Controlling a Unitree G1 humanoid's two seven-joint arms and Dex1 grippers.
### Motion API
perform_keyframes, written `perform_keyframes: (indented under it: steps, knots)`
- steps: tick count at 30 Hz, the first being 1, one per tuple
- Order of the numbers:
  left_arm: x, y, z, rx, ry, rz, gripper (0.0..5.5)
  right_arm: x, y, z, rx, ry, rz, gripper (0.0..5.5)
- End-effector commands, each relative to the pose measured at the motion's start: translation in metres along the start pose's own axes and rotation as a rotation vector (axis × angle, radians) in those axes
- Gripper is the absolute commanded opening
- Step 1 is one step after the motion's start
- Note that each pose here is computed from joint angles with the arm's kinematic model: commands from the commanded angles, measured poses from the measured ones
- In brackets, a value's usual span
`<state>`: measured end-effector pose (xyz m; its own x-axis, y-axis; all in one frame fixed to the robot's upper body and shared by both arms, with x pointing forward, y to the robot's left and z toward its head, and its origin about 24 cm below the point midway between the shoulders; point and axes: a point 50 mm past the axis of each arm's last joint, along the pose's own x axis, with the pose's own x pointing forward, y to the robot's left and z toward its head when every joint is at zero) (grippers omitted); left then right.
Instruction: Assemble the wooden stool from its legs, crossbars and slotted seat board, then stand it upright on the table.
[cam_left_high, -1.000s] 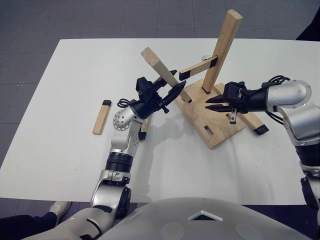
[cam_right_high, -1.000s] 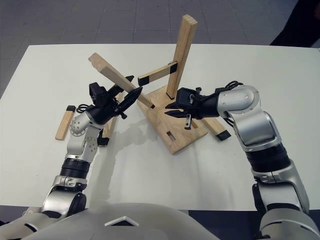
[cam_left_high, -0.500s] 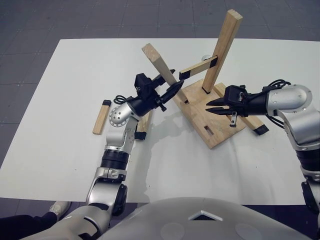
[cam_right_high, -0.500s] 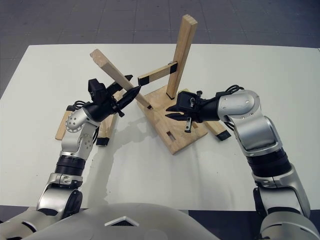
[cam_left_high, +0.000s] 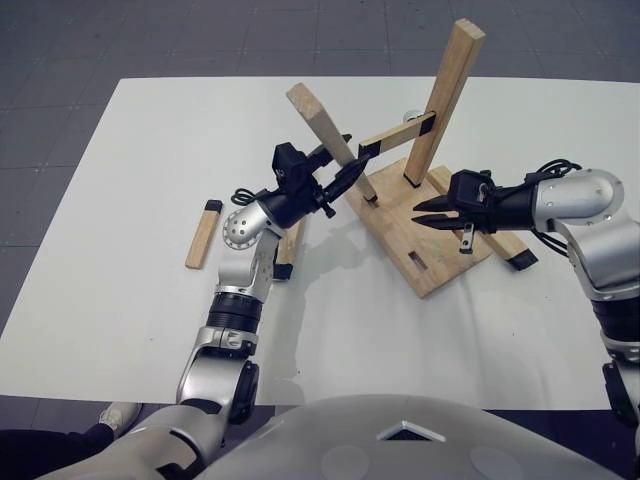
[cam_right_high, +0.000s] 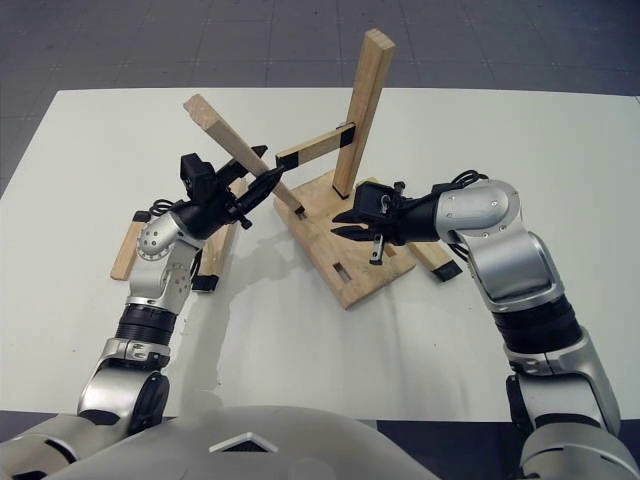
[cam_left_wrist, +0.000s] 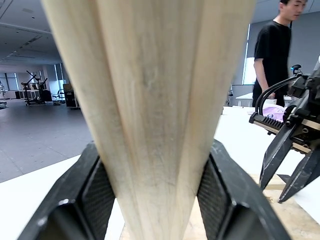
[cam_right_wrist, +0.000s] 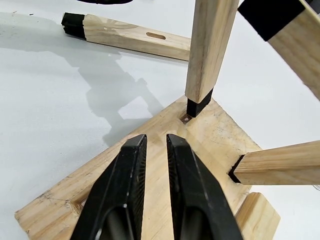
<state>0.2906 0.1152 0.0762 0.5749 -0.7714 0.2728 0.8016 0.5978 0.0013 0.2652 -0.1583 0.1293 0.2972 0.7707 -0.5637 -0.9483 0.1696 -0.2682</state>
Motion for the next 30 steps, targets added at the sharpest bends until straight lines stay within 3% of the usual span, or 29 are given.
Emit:
perform_keyframes:
  steps: [1, 10, 17, 25, 30]
  knots:
    - [-0.001, 0.0, -0.001, 0.019, 0.016, -0.02, 2.05, -0.001, -0.004, 0.004, -0.011, 0.0, -0.006, 0.74]
    - [-0.012, -0.003, -0.018, -0.005, 0.081, -0.016, 2.05, -0.002, -0.005, 0.004, -0.01, -0.001, -0.015, 0.74]
    - [-0.02, -0.009, -0.042, -0.095, 0.298, -0.11, 2.05, -0.005, -0.003, 0.001, 0.003, 0.004, -0.034, 0.74]
    - [-0.02, -0.001, -0.027, -0.19, 0.568, -0.247, 2.05, -0.007, 0.004, -0.003, 0.048, 0.0, -0.081, 0.74]
    - [-0.018, -0.007, -0.016, -0.122, 0.735, -0.244, 2.05, -0.006, 0.002, -0.002, 0.056, -0.005, -0.096, 0.74]
